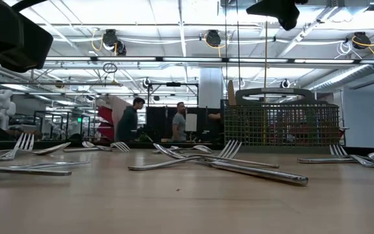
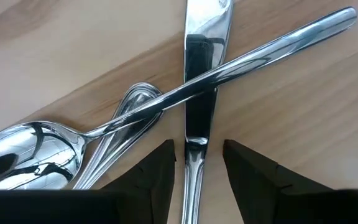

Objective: Sort silverware
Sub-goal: Put the silver knife into the silverware basket

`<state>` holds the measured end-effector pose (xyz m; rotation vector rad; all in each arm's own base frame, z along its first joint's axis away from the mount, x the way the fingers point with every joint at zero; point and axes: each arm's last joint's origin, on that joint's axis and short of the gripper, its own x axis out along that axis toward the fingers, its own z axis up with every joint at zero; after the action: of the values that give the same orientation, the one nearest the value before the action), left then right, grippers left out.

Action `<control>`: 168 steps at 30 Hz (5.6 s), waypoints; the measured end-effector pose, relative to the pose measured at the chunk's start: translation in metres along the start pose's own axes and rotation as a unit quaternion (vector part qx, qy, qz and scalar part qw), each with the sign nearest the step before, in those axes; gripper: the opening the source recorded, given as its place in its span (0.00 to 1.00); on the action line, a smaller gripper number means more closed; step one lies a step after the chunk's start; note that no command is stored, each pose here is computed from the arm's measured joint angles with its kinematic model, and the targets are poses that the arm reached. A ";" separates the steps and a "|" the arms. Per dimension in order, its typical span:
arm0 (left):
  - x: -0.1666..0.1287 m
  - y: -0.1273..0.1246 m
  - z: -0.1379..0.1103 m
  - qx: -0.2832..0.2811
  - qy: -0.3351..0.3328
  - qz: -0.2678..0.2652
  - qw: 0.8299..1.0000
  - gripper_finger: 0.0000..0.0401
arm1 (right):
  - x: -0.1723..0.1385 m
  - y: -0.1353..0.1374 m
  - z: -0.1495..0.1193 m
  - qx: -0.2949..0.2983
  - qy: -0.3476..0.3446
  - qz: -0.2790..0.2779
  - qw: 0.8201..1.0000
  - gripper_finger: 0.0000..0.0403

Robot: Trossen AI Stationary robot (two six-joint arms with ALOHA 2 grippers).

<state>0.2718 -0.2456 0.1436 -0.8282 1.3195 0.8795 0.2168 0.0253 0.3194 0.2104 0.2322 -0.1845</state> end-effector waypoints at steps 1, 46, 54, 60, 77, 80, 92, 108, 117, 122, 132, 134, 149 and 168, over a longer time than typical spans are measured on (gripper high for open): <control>0.000 0.000 0.000 0.001 -0.001 0.000 1.000 0.36 | 0.000 0.000 0.001 0.001 -0.003 0.001 1.000 0.50; -0.020 0.003 0.014 0.062 0.019 0.008 0.998 0.19 | 0.000 0.001 0.002 0.005 -0.010 0.003 1.000 0.50; -0.020 0.002 0.014 0.048 0.016 0.003 0.999 0.27 | 0.000 0.000 0.001 0.004 -0.007 0.002 1.000 0.50; -0.016 0.003 0.014 0.047 0.020 0.003 0.999 0.34 | 0.000 0.000 0.001 0.000 -0.007 0.002 1.000 0.50; -0.001 0.004 0.009 0.051 0.032 -0.010 0.998 0.34 | 0.000 0.000 0.001 0.000 -0.007 0.002 1.000 0.50; -0.001 0.004 0.009 0.051 0.032 -0.009 0.998 0.31 | 0.000 0.000 0.001 0.000 -0.007 0.002 1.000 0.50; 0.003 0.007 0.010 0.051 0.026 -0.011 0.998 0.17 | 0.000 0.000 0.001 0.000 -0.007 0.002 1.000 0.50; -0.013 0.010 0.023 0.044 0.035 -0.029 0.998 0.16 | 0.000 0.001 0.001 -0.002 -0.007 0.002 1.000 0.50; -0.037 0.010 0.049 0.063 0.044 -0.068 0.995 0.16 | 0.000 0.001 0.001 -0.002 -0.007 0.002 1.000 0.50; -0.048 0.011 0.062 0.090 0.012 -0.090 0.992 0.16 | 0.000 0.000 0.001 -0.002 -0.007 0.002 1.000 0.50; -0.064 0.014 0.088 0.121 -0.115 -0.104 0.980 0.16 | 0.000 0.001 0.001 -0.001 -0.007 0.002 1.000 0.50; -0.069 0.015 0.095 0.131 -0.140 -0.106 0.976 0.16 | 0.000 0.001 0.001 0.000 -0.007 0.002 1.000 0.50; -0.124 0.042 0.154 0.149 -0.305 -0.115 0.934 0.16 | -0.023 -0.004 0.014 0.009 -0.048 0.011 0.999 0.50; -0.151 0.052 0.279 0.155 -0.415 -0.205 0.873 0.16 | -0.082 -0.024 0.017 0.038 -0.058 -0.016 0.997 0.50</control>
<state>0.3420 0.0166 0.3150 -0.3638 0.4670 0.5492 0.1372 0.0110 0.3508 0.2713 0.1131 -0.2363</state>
